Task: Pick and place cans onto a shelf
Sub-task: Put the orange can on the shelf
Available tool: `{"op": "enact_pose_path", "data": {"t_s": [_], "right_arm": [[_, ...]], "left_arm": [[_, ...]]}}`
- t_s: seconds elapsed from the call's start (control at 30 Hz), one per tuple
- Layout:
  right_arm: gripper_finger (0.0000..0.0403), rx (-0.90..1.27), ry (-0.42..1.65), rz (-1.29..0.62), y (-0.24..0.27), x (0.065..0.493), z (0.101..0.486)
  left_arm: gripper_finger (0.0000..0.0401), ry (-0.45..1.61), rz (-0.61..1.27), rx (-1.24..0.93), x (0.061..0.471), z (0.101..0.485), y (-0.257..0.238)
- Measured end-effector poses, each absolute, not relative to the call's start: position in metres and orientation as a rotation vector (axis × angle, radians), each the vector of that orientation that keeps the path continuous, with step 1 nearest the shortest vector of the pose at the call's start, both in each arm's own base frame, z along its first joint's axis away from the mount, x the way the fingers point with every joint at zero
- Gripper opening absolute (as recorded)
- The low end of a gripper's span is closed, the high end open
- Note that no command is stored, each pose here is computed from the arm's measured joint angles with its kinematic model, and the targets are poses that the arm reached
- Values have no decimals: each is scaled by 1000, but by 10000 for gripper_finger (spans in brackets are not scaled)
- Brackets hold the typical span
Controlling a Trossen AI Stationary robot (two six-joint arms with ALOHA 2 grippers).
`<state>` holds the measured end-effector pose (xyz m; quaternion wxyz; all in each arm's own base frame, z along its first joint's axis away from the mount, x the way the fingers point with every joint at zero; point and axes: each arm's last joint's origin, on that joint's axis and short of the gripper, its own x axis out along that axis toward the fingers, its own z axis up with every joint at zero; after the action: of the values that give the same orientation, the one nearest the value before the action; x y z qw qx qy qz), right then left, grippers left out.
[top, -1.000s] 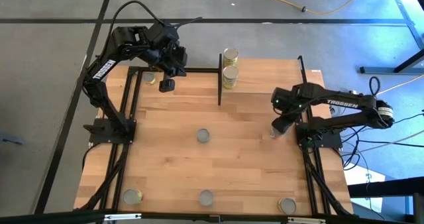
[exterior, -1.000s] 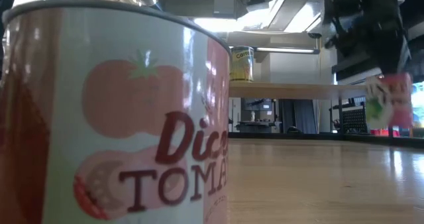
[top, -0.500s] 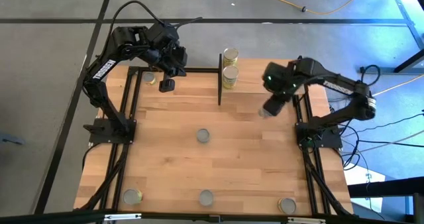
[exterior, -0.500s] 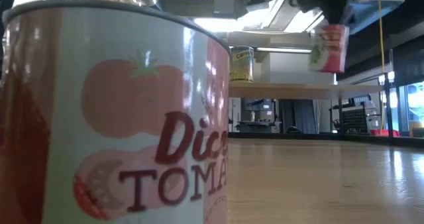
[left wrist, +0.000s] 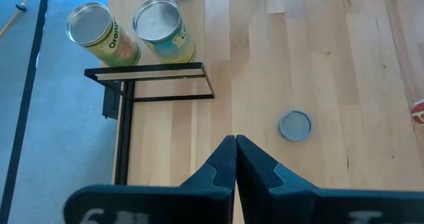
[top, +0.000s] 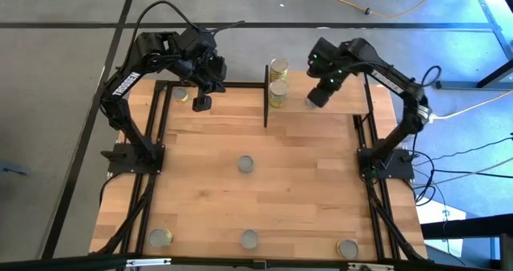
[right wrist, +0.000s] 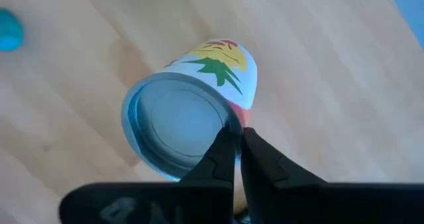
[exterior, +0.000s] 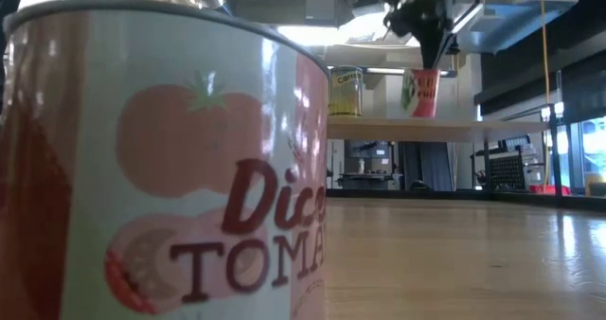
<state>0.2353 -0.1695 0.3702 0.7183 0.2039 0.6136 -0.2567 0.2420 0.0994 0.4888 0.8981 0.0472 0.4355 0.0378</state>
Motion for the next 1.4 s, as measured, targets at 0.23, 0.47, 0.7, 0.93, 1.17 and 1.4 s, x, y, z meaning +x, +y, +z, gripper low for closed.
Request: {"op": "enact_pose_path", "data": {"t_s": [0.23, 0.47, 0.7, 0.93, 1.17, 1.4], "right_arm": [[11, 415, 1424, -506, -192, 246, 350], [13, 391, 1418, -492, -195, 247, 348], [93, 344, 1416, -469, -195, 247, 350], [119, 289, 1336, -472, -196, 248, 376], [121, 252, 1201, -498, -187, 243, 417], [58, 266, 1115, -206, -157, 250, 426]], "left_arm": [[0, 902, 78, 98, 242, 489, 99], [0, 902, 76, 105, 242, 489, 99], [0, 903, 77, 106, 242, 489, 99], [0, 903, 77, 105, 242, 489, 99], [0, 903, 77, 105, 242, 489, 99], [0, 903, 76, 105, 242, 489, 99]]}}
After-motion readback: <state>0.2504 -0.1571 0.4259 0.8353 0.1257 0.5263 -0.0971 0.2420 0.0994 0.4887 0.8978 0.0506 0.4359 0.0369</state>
